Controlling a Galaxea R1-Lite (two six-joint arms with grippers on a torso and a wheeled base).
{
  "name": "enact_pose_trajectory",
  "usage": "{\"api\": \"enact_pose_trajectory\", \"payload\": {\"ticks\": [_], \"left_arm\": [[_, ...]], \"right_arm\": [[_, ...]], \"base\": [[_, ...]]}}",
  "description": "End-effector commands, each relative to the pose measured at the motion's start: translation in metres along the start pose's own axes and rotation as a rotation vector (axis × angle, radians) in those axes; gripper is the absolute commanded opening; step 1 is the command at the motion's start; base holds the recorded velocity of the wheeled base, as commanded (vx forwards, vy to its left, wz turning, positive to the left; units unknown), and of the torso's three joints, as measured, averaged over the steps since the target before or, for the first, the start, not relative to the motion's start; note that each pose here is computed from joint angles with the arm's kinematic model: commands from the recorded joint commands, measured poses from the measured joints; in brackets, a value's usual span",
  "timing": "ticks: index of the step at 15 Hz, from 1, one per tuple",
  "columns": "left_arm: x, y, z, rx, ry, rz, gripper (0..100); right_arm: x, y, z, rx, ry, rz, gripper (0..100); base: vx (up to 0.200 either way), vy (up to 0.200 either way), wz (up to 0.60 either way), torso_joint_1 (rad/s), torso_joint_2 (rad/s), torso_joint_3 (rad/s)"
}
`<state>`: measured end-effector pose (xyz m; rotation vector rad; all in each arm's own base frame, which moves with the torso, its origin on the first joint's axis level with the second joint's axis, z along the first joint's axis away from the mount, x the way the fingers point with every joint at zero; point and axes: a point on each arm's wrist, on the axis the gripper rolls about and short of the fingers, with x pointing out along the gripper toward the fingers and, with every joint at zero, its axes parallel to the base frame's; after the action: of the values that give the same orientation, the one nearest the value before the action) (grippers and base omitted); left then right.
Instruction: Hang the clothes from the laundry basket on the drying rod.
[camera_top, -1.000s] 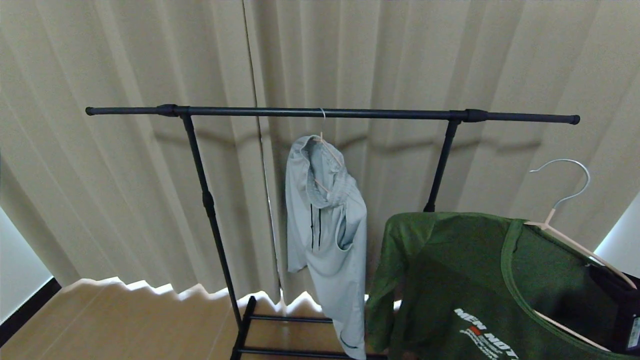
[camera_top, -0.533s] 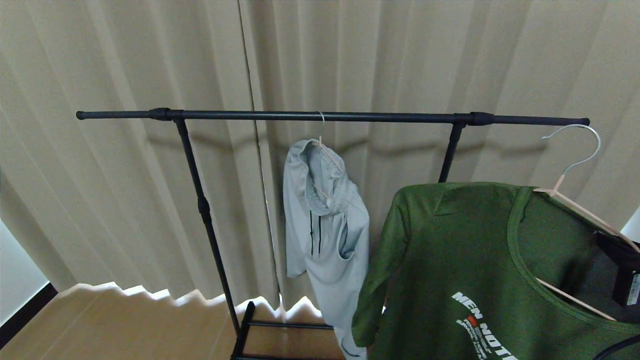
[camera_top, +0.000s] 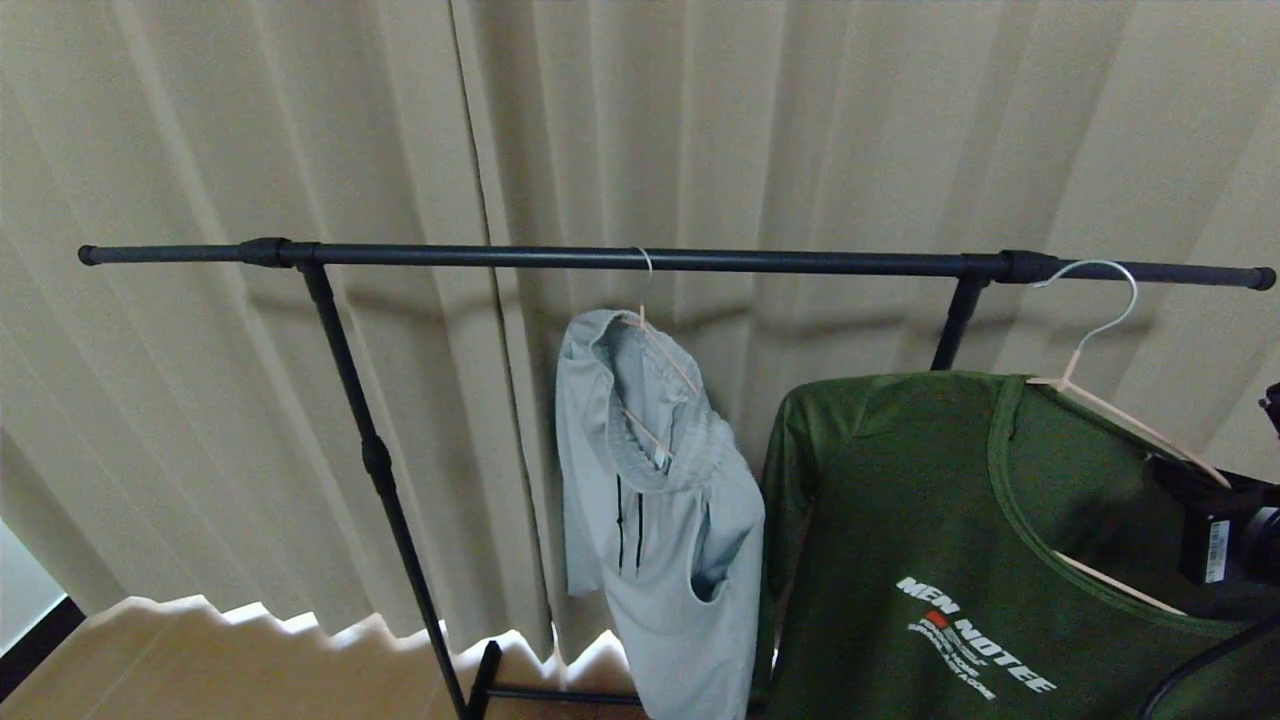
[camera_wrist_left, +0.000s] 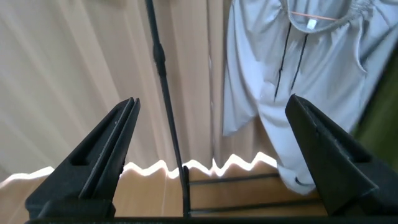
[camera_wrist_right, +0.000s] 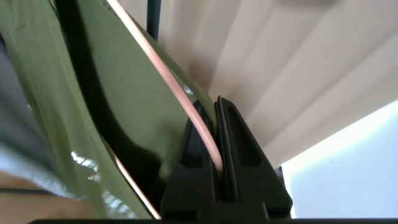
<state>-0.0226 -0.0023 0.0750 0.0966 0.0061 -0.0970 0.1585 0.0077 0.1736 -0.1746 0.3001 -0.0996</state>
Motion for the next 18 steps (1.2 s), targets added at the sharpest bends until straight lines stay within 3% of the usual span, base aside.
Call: {"api": "enact_pose_trajectory", "payload": {"ticks": [1, 9, 13, 16, 18], "left_arm": [[0.000, 0.000, 0.000, -0.001, 0.000, 0.000, 100], [0.000, 0.000, 0.000, -0.001, 0.000, 0.000, 100], [0.000, 0.000, 0.000, 0.001, 0.000, 0.000, 100], [0.000, 0.000, 0.000, -0.001, 0.000, 0.000, 100], [0.000, 0.000, 0.000, 0.001, 0.000, 0.000, 100]], "right_arm": [[0.003, 0.007, -0.001, -0.015, 0.014, 0.038, 0], [0.024, 0.027, 0.015, -0.047, 0.017, 0.071, 0], [0.070, 0.041, 0.031, -0.059, 0.055, 0.024, 0], [0.093, 0.050, 0.032, -0.067, 0.081, 0.014, 0], [0.106, 0.056, 0.031, -0.062, 0.048, -0.005, 0]], "base": [[0.000, 0.000, 0.00, 0.000, 0.00, 0.000], [0.000, 0.000, 0.00, 0.000, 0.00, 0.000], [0.000, 0.000, 0.00, 0.000, 0.00, 0.000], [0.000, 0.000, 0.00, 0.000, 0.00, 0.000], [0.000, 0.000, 0.00, 0.000, 0.00, 0.000]]}}
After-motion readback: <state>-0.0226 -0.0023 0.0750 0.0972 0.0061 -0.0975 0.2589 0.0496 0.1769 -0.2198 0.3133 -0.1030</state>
